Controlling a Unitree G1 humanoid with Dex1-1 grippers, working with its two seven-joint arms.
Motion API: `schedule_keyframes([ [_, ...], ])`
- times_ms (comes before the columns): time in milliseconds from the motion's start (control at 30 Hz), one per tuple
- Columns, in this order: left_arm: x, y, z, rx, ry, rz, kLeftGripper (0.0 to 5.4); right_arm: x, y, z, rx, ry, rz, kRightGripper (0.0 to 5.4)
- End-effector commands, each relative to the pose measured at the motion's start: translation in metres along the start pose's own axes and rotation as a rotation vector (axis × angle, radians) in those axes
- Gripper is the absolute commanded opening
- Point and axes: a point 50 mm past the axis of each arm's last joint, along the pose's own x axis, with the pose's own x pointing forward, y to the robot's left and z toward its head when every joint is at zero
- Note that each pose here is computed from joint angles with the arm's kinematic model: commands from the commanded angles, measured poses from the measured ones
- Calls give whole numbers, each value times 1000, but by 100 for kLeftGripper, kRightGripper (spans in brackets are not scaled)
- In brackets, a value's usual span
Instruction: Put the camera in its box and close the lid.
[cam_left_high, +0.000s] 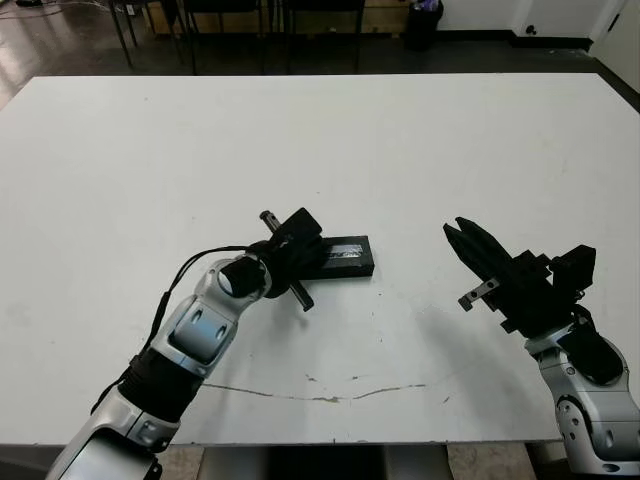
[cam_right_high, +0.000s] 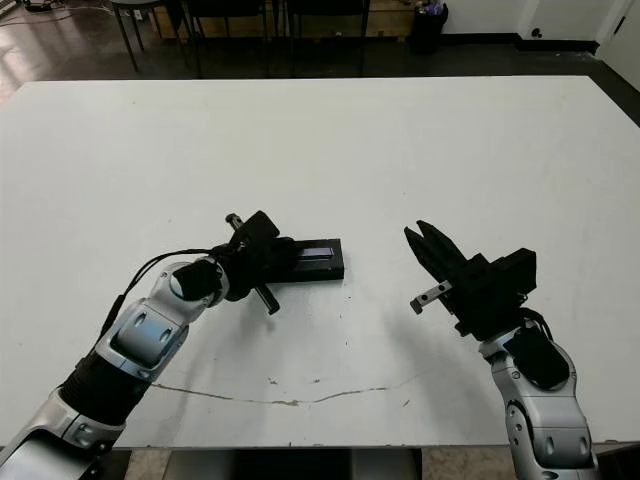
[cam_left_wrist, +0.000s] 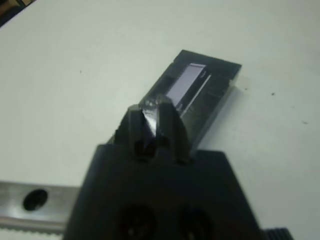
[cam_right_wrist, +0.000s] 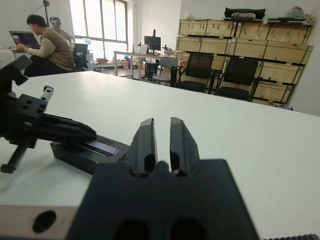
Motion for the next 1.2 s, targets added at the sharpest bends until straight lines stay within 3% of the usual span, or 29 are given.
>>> schedule_keyframes([
  [33, -22, 0, -36, -115, 93, 42, 1, -1, 0, -3, 2, 21, -26, 0],
  [267, -64, 46, 0, -106, -422, 431, 1, 6, -6, 4, -28, -20, -73, 0],
  [467, -90, 65, 11, -16, -636, 717, 1, 26, -12, 8, -20, -69, -122, 0],
  [767, -85, 69, -5, -50, -622, 826, 1, 51, -8, 1, 19, -38, -228, 0],
  [1033, -72, 60, -24, -169, -541, 820, 1, 60, 0, -10, 4, -19, -323, 0],
  [1200, -71, 64, -23, -191, -525, 819, 1, 65, 3, -10, -33, -18, -351, 0],
])
